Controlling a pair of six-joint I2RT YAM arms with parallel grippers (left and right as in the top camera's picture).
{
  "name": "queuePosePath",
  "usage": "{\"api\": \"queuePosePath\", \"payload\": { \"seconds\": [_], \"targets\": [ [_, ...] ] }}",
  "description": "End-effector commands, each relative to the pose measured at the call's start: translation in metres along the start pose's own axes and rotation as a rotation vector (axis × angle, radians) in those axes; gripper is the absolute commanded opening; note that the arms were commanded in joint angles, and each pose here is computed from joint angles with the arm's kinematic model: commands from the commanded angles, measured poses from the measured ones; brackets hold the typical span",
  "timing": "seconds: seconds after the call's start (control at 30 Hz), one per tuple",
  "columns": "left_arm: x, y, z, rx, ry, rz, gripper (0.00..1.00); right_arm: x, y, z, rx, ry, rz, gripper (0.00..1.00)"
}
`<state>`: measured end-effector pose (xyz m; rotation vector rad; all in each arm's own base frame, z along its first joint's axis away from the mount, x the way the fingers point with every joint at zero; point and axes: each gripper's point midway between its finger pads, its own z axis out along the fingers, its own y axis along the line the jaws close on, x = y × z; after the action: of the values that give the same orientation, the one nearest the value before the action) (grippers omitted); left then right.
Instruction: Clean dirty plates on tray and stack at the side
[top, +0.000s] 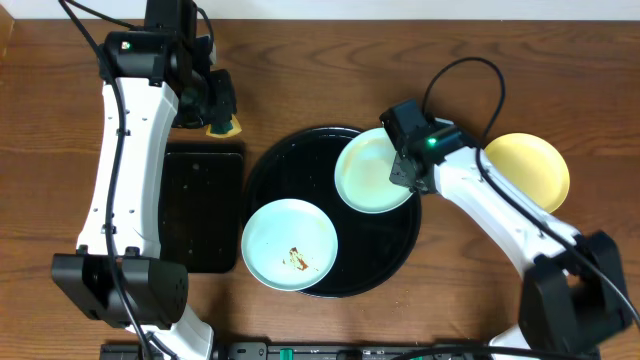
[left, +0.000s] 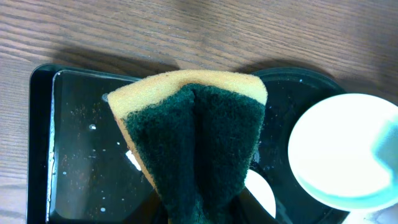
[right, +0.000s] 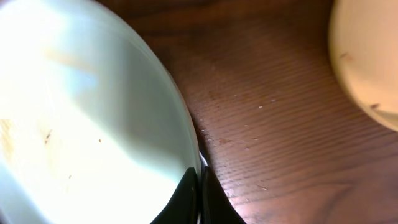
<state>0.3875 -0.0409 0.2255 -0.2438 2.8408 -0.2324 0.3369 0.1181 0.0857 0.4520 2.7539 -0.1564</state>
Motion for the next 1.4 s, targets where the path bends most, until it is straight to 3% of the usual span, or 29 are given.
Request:
{"api": "queuePosePath", "payload": {
  "seconds": [0.0, 0.57, 0.6, 0.67, 0.7, 0.73, 0.77, 0.93, 1.07, 1.3, 1.37],
  "targets": [
    [-0.002, 0.000, -0.002, 0.002, -0.004, 0.018, 0.25, -0.021, -0.005, -0.030, 0.012, -0.124, -0.011, 0.02],
    [-0.002, 0.000, -0.002, 0.002, -0.004, 0.018, 0.25, -0.023, 0.007, -0.054, -0.018, -0.206, -0.123, 0.01],
    [-0.002, 0.000, -0.002, 0.002, -0.005, 0.018, 0.25, -0.021, 0.008, -0.053, -0.026, -0.197, -0.105, 0.06],
    [-0.002, 0.000, -0.002, 0.002, -0.004, 0.018, 0.25, -0.016, 0.005, -0.052, -0.027, -0.170, -0.042, 0.62],
    [-0.002, 0.000, -0.002, 0.002, -0.004, 0.019, 0.25, -0.014, 0.001, -0.051, -0.017, -0.157, -0.002, 0.77],
    [-0.002, 0.000, -0.002, 0.002, -0.004, 0.018, 0.25, -0.012, -0.005, -0.050, -0.003, -0.143, 0.040, 0.89],
    [-0.002, 0.000, -0.002, 0.002, -0.005, 0.019, 0.25, -0.012, -0.011, -0.048, 0.016, -0.133, 0.074, 0.92],
    [-0.003, 0.000, -0.002, 0.003, -0.009, 0.019, 0.25, -0.011, -0.041, -0.040, 0.081, -0.074, 0.146, 0.94],
    [-0.004, 0.000, -0.002, 0.004, -0.012, 0.019, 0.25, -0.005, -0.049, -0.032, 0.093, -0.035, 0.147, 0.84],
    [-0.004, 0.000, -0.002, 0.004, -0.012, 0.020, 0.26, 0.021, -0.037, 0.001, 0.017, 0.031, 0.151, 0.83],
    [-0.003, 0.000, -0.002, 0.004, -0.011, 0.019, 0.26, 0.027, -0.034, 0.009, -0.001, 0.042, 0.154, 0.78]
  ]
}}
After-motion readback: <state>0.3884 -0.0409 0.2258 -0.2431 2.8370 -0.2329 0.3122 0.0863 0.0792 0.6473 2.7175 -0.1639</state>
